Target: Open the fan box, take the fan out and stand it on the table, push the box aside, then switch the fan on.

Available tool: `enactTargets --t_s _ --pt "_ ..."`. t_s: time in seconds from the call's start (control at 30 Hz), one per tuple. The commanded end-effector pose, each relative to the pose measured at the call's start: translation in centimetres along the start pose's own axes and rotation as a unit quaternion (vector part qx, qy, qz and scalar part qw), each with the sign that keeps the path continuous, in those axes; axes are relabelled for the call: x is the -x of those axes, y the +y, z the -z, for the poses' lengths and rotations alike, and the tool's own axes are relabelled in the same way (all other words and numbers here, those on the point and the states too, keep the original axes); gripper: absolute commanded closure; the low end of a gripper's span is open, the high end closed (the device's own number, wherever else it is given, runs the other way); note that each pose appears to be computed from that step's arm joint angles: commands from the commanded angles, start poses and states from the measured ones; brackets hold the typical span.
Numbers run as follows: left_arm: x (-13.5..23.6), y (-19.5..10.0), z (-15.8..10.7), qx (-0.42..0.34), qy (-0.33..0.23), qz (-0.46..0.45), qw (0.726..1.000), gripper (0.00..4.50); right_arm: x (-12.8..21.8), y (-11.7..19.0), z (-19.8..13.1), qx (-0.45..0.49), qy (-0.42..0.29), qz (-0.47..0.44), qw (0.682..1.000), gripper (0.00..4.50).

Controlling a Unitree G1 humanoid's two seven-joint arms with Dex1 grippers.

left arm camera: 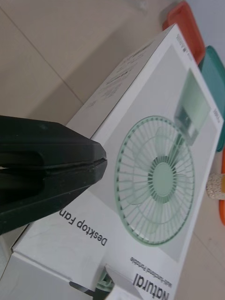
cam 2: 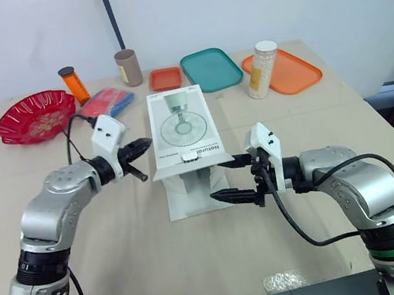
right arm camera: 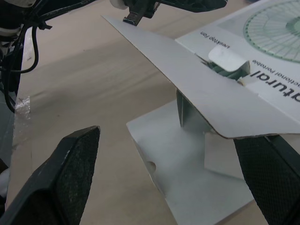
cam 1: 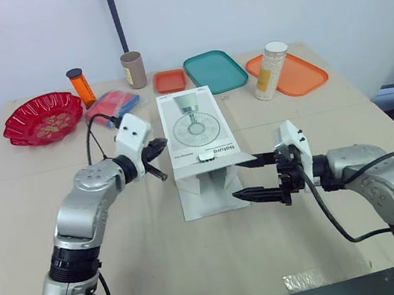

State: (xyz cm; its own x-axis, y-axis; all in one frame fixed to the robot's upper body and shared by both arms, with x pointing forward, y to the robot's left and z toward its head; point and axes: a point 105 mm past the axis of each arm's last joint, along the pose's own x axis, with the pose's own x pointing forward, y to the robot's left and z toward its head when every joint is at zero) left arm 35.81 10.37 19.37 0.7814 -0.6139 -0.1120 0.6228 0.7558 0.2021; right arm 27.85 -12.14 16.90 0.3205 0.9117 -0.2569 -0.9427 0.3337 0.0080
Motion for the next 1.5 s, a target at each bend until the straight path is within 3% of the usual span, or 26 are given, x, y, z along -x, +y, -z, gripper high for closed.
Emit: enactTargets --t_s 0.03,0.4,0.63,1.0,1.23,1.5 --pt "1.2 0.5 -1.9 -0.012 -0.033 -0.013 0.999 4.46 0.1 0.1 -2.0 0.026 -0.029 -0.002 0.999 0.00" --pt "5.1 -0.6 0.3 -0.012 -0.003 0.011 1.000 4.46 -2.1 -2.4 -3.0 0.043 -0.050 0.038 0.997 0.00" --pt "5.9 -1.0 -0.5 -0.010 -0.021 0.018 1.000 4.46 -3.5 -4.4 -2.6 0.058 -0.038 0.067 0.995 0.00" --pt "0.7 -2.0 -2.0 -0.030 -0.025 0.048 0.998 4.46 -4.4 -5.0 -1.9 0.048 -0.014 0.078 0.996 0.00" --pt "-3.3 -2.7 -0.7 -0.047 0.012 0.061 0.997 4.46 -4.4 -4.8 -2.0 0.056 -0.012 0.084 0.995 0.00" --pt "-4.9 -3.2 0.6 -0.047 0.032 0.070 0.996 4.46 -4.5 -4.5 -2.4 0.061 -0.021 0.094 0.994 0.00"
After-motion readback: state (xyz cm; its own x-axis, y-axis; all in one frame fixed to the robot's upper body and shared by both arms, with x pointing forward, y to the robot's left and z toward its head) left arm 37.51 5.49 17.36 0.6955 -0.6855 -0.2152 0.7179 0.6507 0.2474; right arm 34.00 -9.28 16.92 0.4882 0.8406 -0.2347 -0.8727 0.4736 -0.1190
